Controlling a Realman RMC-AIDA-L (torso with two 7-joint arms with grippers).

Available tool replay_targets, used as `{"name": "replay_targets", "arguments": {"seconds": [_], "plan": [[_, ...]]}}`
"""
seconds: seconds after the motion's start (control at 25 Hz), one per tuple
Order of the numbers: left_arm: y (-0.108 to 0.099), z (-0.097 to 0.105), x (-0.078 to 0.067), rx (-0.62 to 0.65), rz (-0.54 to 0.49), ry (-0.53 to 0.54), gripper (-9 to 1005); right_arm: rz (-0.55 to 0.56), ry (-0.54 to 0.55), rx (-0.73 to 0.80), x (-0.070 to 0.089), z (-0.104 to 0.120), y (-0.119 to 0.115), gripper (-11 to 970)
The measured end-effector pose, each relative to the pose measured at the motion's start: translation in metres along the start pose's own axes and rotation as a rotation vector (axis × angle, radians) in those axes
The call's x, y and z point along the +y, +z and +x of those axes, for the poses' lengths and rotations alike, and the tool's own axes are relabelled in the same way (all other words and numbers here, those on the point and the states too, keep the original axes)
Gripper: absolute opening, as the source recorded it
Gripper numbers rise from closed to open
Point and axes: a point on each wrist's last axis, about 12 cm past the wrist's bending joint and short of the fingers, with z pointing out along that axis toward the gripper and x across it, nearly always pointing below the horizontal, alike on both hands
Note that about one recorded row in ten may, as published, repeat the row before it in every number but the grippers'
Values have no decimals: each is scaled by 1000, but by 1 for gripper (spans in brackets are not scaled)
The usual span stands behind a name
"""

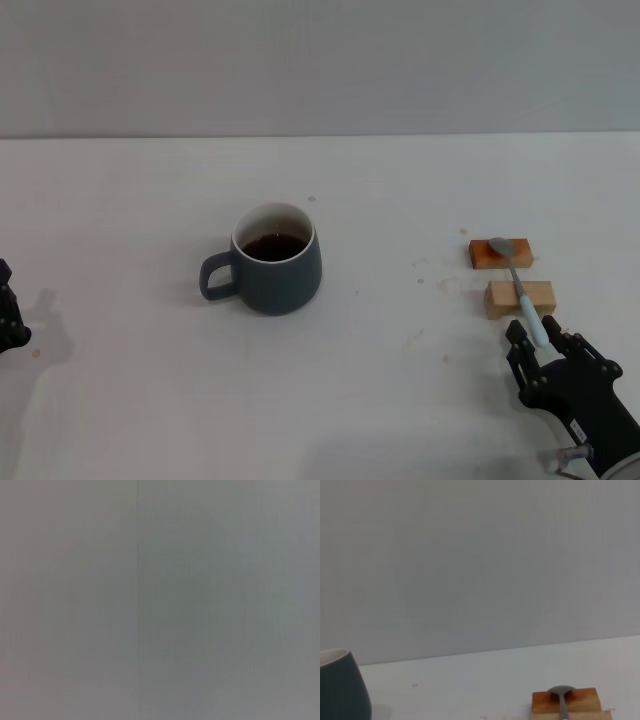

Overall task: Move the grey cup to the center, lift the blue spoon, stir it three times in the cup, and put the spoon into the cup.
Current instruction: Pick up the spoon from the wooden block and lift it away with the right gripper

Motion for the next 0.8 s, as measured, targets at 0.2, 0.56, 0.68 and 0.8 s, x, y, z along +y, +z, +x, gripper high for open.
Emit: {"name": "replay_targets", "arguments": {"seconds": [0.2, 0.56, 0.68, 0.8], "plan": [[0, 0, 0, 1, 0, 0, -2, 10, 8, -2, 0, 1, -2, 356], [0, 0, 1, 6, -1, 3, -2, 21, 11, -5, 0, 0, -1, 235], [0, 1, 1, 8, -2, 4, -2, 23, 14, -9, 0, 0, -2, 156], [0, 1, 2, 8, -2, 5, -2, 20, 20, -19, 2, -1, -2, 156]]}}
